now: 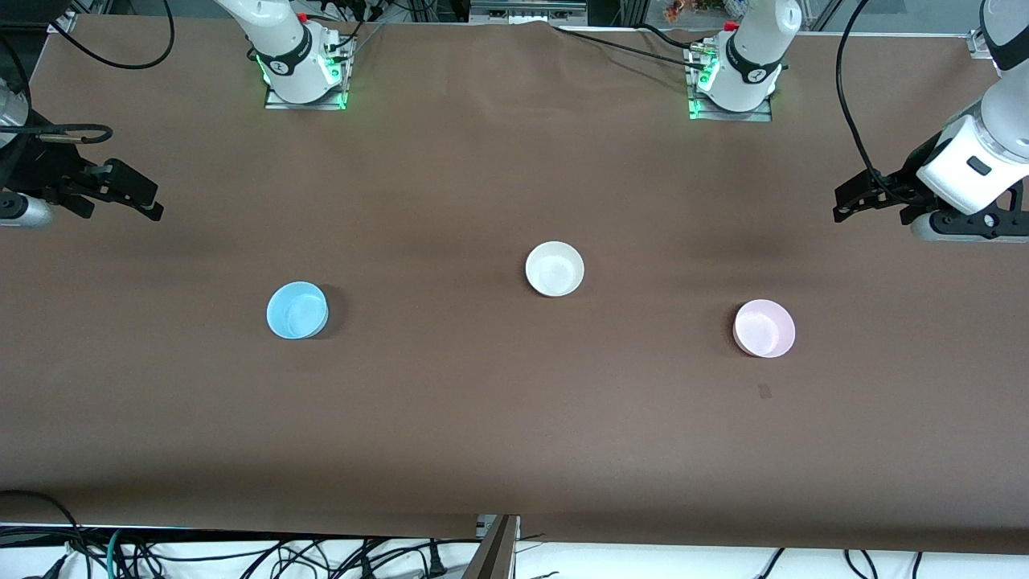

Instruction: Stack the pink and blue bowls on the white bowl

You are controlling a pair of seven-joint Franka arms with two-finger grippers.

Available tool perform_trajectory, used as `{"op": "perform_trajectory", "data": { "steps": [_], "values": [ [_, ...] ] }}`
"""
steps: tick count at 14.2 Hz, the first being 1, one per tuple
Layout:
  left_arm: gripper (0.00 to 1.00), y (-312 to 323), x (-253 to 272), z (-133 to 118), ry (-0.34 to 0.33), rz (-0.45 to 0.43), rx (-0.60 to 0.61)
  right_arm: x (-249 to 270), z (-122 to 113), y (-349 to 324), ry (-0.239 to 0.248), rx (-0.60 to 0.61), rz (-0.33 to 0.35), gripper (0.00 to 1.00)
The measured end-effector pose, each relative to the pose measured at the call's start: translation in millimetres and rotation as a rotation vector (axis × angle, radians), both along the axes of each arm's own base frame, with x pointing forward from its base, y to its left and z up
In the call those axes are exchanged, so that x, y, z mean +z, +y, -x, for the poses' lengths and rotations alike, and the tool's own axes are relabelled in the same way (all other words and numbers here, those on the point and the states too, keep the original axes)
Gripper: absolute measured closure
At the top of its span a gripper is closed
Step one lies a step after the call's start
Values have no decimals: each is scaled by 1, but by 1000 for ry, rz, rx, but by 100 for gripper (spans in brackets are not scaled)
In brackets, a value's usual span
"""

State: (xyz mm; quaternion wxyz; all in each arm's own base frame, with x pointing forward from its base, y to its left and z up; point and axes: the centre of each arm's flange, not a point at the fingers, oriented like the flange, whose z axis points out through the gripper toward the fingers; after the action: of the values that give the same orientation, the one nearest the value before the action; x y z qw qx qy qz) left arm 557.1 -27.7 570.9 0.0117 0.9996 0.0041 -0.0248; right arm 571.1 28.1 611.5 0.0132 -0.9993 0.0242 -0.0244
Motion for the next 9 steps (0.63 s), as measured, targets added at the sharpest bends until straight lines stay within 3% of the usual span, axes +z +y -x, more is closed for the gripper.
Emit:
{"op": "perform_trajectory", "data": {
  "steps": [9],
  "values": [
    [0,6,-3,1,23,0,10,0,0,0,1,0,0,0]
  ]
}}
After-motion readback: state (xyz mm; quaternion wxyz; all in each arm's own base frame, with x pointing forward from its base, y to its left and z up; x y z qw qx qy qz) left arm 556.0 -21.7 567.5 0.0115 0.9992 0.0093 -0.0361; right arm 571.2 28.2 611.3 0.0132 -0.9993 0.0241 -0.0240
